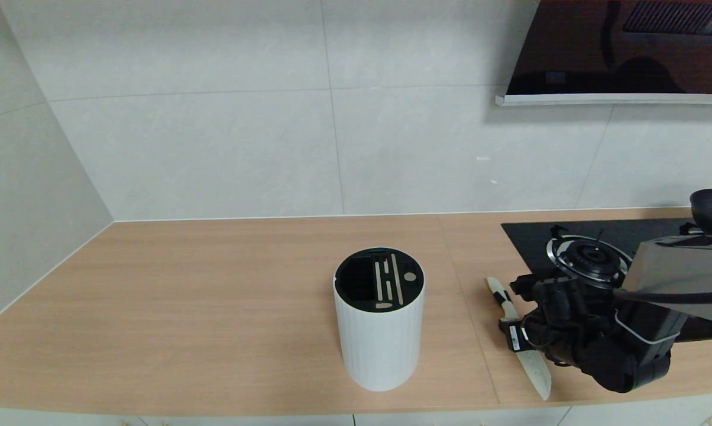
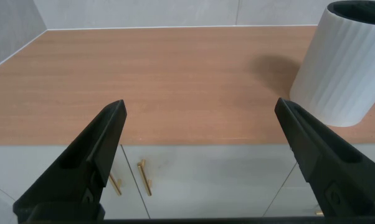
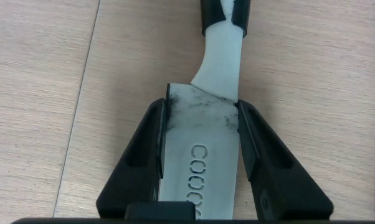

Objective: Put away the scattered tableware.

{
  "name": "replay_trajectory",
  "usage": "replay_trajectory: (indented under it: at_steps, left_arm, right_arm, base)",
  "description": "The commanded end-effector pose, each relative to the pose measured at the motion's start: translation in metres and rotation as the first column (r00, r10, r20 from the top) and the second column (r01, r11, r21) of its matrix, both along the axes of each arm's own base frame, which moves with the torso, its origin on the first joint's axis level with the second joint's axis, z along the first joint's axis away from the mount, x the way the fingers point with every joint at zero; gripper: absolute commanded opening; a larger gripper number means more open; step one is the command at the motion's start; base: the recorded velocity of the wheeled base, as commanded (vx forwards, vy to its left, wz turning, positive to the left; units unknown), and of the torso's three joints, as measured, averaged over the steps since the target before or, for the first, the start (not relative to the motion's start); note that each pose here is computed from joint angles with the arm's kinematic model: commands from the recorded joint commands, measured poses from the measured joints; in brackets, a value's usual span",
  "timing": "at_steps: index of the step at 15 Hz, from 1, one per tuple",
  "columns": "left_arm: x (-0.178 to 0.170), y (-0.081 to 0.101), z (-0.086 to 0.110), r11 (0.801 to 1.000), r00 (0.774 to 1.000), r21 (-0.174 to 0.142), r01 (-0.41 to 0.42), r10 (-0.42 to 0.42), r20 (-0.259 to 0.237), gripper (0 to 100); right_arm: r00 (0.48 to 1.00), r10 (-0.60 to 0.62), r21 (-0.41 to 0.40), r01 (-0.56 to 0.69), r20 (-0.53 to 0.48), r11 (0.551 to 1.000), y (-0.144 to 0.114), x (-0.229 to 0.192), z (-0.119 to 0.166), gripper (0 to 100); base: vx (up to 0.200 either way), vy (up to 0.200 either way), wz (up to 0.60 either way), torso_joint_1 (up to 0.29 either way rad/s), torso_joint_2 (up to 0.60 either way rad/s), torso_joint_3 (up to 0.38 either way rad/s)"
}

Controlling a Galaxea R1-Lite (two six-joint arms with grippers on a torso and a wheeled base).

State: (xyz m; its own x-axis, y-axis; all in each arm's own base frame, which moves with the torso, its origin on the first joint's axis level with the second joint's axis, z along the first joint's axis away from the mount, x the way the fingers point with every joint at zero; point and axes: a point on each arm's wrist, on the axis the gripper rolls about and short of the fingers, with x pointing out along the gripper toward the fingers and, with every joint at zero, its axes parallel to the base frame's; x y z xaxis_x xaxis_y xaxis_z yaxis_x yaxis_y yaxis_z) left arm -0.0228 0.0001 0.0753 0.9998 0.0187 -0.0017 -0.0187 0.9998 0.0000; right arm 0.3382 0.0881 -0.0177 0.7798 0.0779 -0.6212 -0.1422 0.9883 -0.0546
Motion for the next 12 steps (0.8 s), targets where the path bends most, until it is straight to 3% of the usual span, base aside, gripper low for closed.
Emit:
replay_trajectory:
  at_steps: [1, 5, 12]
  left_arm:
    - [0.000, 0.000, 0.000, 1.000, 1.000, 0.000, -0.001, 0.001, -0.001, 100]
    - [0.000, 0.000, 0.000, 1.000, 1.000, 0.002, -0.001, 0.001, -0.001, 100]
    - [0.000, 0.000, 0.000, 1.000, 1.000, 0.003, -0.001, 0.001, -0.001, 100]
  right_arm:
    - [1.000, 0.000, -0.001, 0.000, -0.002, 1.000, 0.000, 0.000, 0.000, 0]
    - [0.994, -0.018, 0.018, 0.016, 0.105, 1.000, -0.002, -0.007, 0.034, 0]
    - [0.921, 0.053, 0.098, -0.098, 0.385, 0.990, 0.012, -0.063, 0.143, 0]
  base:
    - [0.000, 0.000, 0.00, 0.000, 0.00, 0.000]
    - [0.000, 0.000, 0.00, 0.000, 0.00, 0.000]
    - [0.000, 0.000, 0.00, 0.000, 0.00, 0.000]
